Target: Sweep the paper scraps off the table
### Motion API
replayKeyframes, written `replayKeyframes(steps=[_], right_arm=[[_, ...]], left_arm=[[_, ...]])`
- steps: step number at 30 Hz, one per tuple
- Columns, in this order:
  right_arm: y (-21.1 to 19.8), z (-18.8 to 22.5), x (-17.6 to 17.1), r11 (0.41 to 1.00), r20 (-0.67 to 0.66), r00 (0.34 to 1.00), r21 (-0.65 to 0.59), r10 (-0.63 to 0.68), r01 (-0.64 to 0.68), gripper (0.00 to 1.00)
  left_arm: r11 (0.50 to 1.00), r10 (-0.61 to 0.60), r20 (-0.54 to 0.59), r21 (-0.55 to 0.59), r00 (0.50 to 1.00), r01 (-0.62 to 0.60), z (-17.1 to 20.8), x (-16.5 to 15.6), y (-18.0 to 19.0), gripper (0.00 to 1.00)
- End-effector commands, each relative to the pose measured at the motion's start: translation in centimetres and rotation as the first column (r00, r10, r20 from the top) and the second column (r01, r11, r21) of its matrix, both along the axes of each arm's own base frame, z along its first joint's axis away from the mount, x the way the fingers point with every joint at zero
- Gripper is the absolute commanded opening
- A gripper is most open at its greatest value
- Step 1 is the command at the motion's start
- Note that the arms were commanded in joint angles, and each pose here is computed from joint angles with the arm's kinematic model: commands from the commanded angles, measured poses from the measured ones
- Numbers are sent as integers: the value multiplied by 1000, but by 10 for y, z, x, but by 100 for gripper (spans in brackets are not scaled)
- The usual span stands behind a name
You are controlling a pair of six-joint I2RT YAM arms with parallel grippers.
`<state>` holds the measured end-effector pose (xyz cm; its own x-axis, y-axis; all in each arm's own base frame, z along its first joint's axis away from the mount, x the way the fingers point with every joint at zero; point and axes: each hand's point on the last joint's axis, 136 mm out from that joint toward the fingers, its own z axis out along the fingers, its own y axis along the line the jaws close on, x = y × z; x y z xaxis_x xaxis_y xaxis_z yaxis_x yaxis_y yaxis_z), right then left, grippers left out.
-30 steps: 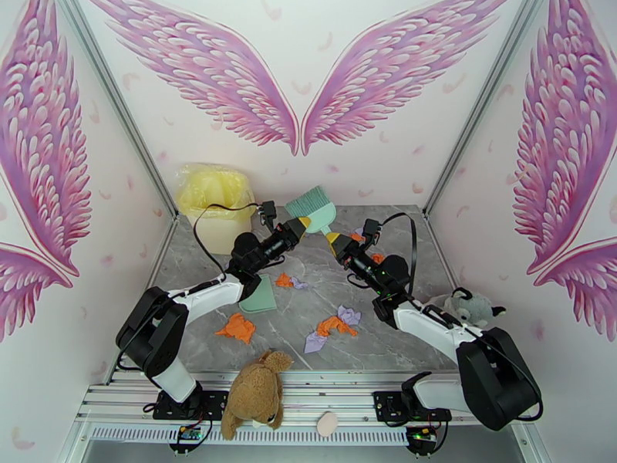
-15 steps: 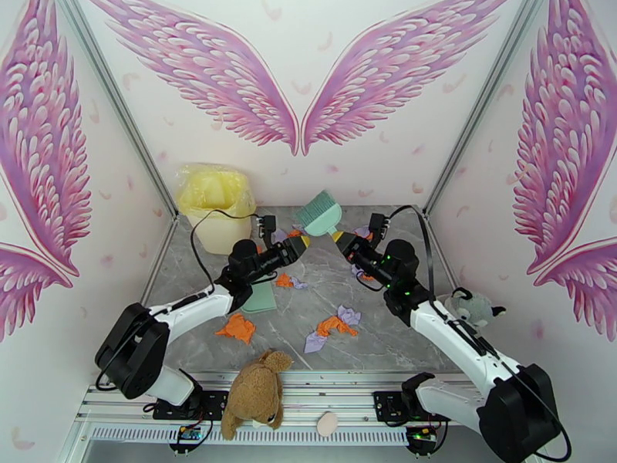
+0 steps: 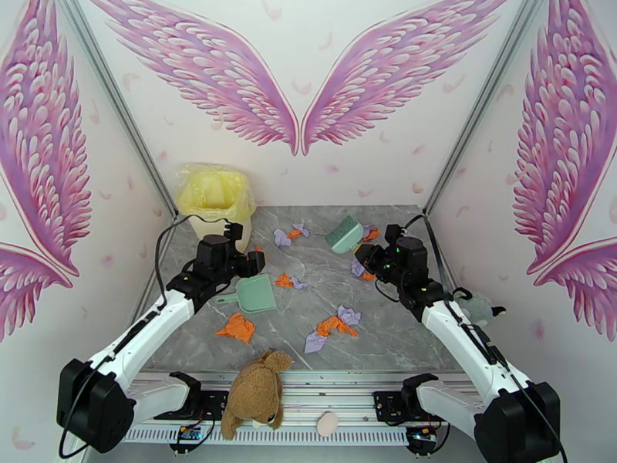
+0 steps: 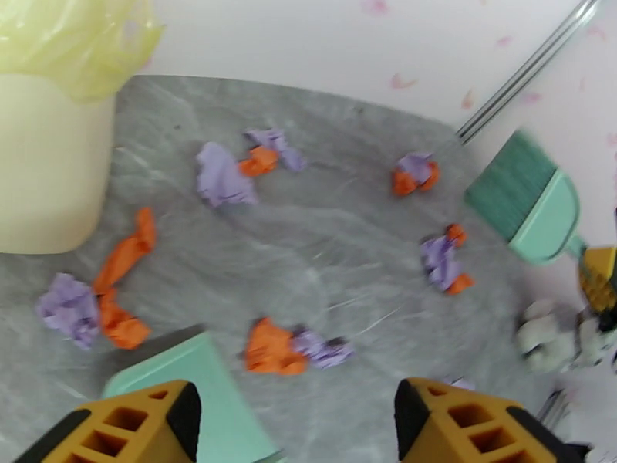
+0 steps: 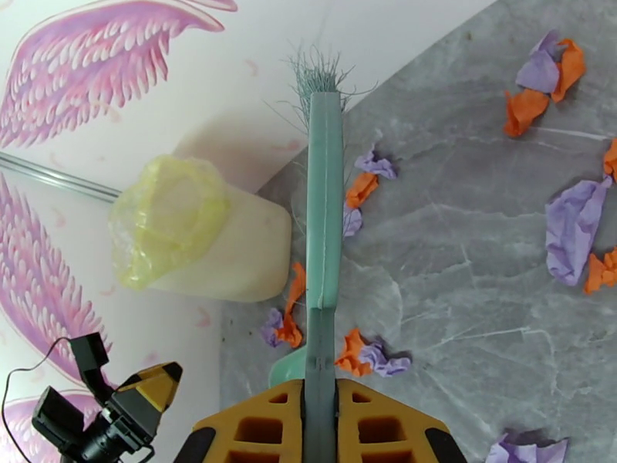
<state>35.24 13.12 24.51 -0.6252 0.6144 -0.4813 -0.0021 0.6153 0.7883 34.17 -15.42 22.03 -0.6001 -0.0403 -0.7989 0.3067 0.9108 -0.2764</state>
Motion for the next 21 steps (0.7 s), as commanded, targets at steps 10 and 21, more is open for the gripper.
replayKeyframes(steps=[10,21], right_arm=[[7,13,-2,995,2,996,-27,93,-93,9],[20,-2,3,987,-29,987,14,161,-161,9]], left_arm=[[816,-160,-80,549,984,178,-42,-26,66,73],[795,-416,-148,420,897,438,-44,-51,68,74]])
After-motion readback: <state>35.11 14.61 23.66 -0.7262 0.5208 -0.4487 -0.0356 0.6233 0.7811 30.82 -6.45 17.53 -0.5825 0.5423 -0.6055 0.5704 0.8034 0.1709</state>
